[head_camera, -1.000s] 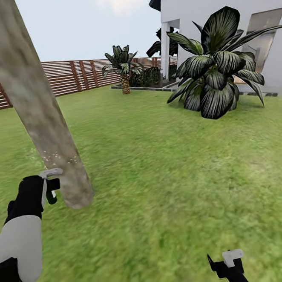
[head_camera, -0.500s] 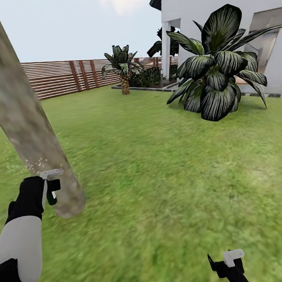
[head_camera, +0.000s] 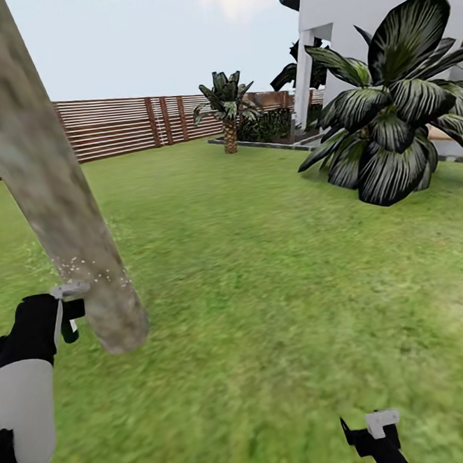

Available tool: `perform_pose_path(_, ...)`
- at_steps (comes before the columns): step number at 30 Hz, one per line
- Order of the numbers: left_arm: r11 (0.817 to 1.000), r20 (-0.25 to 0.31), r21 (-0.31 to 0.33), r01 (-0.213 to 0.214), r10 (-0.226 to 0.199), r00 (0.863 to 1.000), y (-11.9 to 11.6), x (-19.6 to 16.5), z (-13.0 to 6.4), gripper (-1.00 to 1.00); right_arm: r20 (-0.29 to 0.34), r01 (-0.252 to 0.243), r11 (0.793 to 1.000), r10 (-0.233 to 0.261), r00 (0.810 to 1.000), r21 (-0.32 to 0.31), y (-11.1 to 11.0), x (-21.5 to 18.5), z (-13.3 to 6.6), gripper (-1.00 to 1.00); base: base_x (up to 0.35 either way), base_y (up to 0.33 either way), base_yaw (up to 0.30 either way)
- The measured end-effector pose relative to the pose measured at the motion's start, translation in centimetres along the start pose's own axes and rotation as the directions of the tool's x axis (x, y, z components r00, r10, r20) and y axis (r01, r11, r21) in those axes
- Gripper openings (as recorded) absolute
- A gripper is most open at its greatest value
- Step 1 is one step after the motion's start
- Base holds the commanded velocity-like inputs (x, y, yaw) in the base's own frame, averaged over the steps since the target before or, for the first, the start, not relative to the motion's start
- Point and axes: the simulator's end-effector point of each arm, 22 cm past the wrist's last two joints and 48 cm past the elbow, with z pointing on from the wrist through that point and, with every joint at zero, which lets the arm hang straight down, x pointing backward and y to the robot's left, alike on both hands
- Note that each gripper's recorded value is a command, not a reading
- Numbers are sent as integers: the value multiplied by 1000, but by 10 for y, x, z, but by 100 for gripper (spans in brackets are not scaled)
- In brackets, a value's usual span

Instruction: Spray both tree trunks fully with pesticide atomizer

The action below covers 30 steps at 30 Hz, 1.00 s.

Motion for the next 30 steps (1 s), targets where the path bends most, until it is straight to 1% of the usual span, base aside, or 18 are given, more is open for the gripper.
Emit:
perform_pose_path(4,999,-20,42,-6,7,1000,-31,14,2,-100,0,0,1000,0,1000,0,0,0,0,100,103,-267,277)
perform_pose_path(7,998,-22,54,-8,9,1000,-40,16,1,-100,0,0,1000,0,1000,0,0,0,0,100,151,-261,277)
perform_pose_path(9,999,-22,51,-8,9,1000,-39,16,1,-100,0,0,1000,0,1000,0,0,0,0,100,168,-253,277)
perform_pose_path(11,999,-18,34,-8,8,1000,-26,13,2,-100,0,0,1000,0,1000,0,0,0,0,100,171,-251,277)
perform_pose_path(13,1000,-13,27,-5,5,1000,-20,11,1,-100,0,0,1000,0,1000,0,0,0,0,100,171,-251,277)
perform_pose_path(15,1000,-11,30,-3,4,1000,-23,11,1,-100,0,0,1000,0,1000,0,0,0,0,100,171,-250,277)
perform_pose_path(19,999,-17,49,-6,7,1000,-38,14,1,-100,0,-1,1000,1,1000,1,0,0,0,100,171,-250,277)
perform_pose_path(21,999,-18,50,-7,8,1000,-40,15,1,-100,0,-1,1000,1,1000,0,0,0,0,100,171,-250,276)
perform_pose_path(25,999,-15,47,-7,7,1000,-38,14,1,-100,0,0,1000,0,1000,0,0,0,0,100,171,-250,260)
perform_pose_path(30,999,-14,37,-7,7,1000,-32,13,1,-100,1,-1,1000,1,1000,1,0,0,0,100,171,-250,36)
